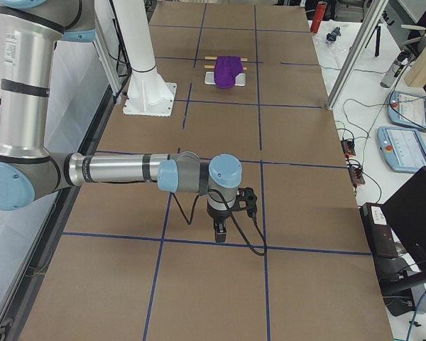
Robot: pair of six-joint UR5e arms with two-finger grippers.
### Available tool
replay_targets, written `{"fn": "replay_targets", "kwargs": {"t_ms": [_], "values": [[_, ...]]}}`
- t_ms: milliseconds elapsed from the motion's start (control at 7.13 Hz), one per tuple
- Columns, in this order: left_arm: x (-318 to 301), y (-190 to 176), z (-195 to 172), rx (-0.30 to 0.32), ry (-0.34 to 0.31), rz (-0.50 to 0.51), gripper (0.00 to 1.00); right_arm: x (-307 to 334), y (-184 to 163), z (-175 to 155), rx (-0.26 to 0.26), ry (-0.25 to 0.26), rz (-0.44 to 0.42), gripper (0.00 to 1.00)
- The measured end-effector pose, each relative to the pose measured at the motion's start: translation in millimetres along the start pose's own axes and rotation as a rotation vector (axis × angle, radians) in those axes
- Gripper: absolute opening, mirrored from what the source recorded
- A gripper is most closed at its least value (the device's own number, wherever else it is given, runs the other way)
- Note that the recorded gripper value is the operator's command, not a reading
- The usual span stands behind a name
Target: Hang towel on rack
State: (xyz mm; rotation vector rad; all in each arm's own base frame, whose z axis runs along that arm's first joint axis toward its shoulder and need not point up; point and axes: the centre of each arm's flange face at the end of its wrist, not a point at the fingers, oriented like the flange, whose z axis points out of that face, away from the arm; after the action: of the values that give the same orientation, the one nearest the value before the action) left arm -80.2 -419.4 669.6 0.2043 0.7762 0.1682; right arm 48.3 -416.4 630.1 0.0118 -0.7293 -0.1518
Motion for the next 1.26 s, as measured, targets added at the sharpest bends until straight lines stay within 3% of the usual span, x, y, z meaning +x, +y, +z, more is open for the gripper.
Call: {"fn": "replay_targets", "kwargs": {"t_ms": [1262], "values": [[12,-9,-13,0.027,-0.005,0.033,1.0,-2,-3,-2,0.006,-0.001,-0.005,1.0]]}}
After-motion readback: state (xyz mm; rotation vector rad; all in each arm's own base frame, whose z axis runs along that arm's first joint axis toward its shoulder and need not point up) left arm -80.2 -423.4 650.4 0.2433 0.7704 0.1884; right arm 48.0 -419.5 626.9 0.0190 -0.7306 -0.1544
